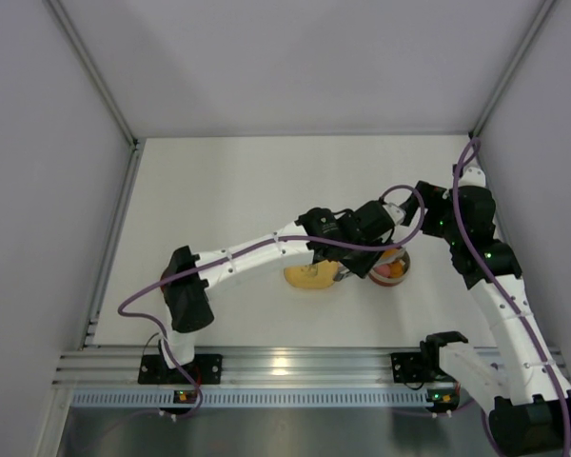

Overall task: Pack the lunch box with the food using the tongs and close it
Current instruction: Place the fake food in the packing box, then place the clamp at the center of the board, then pick up the box lid from the center of the board.

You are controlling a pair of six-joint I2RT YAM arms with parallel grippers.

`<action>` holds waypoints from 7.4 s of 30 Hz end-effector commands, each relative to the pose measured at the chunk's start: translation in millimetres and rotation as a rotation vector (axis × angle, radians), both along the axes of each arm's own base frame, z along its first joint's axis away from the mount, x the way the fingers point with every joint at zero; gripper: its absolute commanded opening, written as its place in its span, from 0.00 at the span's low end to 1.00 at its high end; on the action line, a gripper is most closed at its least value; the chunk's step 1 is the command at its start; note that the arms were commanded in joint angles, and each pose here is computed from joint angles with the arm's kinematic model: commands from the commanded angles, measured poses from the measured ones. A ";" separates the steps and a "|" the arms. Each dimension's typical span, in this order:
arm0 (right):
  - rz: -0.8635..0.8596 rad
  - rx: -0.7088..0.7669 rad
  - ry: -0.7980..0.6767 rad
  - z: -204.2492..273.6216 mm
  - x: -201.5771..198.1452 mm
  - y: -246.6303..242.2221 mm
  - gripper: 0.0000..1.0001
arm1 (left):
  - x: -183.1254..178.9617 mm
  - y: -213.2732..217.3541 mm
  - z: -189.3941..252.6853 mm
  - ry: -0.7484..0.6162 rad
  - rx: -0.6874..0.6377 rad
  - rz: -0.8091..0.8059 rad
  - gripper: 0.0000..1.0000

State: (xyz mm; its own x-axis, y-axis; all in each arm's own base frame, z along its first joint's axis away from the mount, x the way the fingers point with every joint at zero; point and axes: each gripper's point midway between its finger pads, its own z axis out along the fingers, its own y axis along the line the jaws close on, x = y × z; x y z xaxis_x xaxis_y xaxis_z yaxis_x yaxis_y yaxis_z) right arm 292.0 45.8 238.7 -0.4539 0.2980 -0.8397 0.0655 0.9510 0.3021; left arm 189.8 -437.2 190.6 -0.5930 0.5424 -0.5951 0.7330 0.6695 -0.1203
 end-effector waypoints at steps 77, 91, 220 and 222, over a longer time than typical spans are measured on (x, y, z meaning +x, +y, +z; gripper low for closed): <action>0.001 -0.010 -0.058 22.2 -2.1 -2.3 1.00 | 13.4 -18.3 4.7 -0.061 -0.038 0.002 0.46; 0.003 -0.010 -0.054 21.2 -1.2 -1.8 0.99 | -2.4 -4.4 9.0 -0.016 -0.049 -0.021 0.42; 0.078 0.040 -0.057 10.8 -4.9 13.8 0.99 | 59.6 428.5 -115.8 -0.102 0.057 1.675 0.69; 0.078 0.040 -0.059 10.9 -5.0 13.8 1.00 | 60.4 430.1 -118.7 -0.097 0.051 1.681 0.67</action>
State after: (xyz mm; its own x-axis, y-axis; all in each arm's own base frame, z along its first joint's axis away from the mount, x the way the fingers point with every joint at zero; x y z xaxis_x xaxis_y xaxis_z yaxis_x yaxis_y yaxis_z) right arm 285.0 58.2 238.2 -0.4706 0.2890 -0.8337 -0.0046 0.9440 0.3298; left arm 242.8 -12.0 73.4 -0.5087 -0.5681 -0.6469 -0.7200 0.6927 -0.0422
